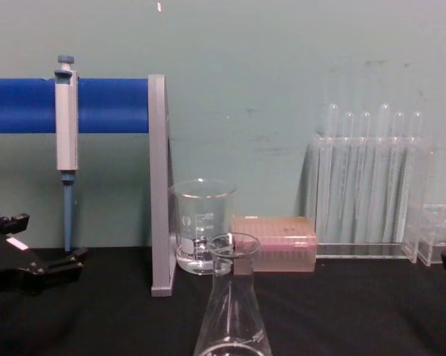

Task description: Grasp the erlenmeyer flask with one hand, shake it three times, then place it back.

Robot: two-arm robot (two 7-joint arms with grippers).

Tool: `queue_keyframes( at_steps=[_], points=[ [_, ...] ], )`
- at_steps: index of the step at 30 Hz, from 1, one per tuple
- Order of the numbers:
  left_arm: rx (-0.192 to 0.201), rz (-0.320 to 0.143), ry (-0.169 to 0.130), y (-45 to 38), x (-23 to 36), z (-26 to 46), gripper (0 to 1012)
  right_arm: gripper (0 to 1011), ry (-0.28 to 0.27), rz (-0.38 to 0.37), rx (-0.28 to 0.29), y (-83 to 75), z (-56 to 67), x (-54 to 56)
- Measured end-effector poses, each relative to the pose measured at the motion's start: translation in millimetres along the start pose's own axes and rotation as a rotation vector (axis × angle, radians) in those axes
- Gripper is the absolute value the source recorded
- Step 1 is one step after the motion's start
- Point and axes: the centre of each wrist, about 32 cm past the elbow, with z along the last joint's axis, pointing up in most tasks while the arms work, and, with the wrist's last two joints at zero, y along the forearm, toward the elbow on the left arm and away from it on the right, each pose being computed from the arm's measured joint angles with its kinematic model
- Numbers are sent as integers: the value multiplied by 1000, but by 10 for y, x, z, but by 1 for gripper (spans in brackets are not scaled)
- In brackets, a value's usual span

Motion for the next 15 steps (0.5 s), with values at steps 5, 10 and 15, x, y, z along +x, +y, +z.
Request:
queue_keyframes(
  at_steps=[5, 10, 15],
  points=[
    [0, 0, 0, 0, 0, 0, 1001, 1003, 0, 0, 0, 0, 0, 0],
    [0, 0, 0, 0, 0, 0, 1001, 1003, 0, 0, 0, 0, 0, 0],
    [0, 0, 0, 0, 0, 0, 1001, 1003, 0, 0, 0, 0, 0, 0]
  ],
)
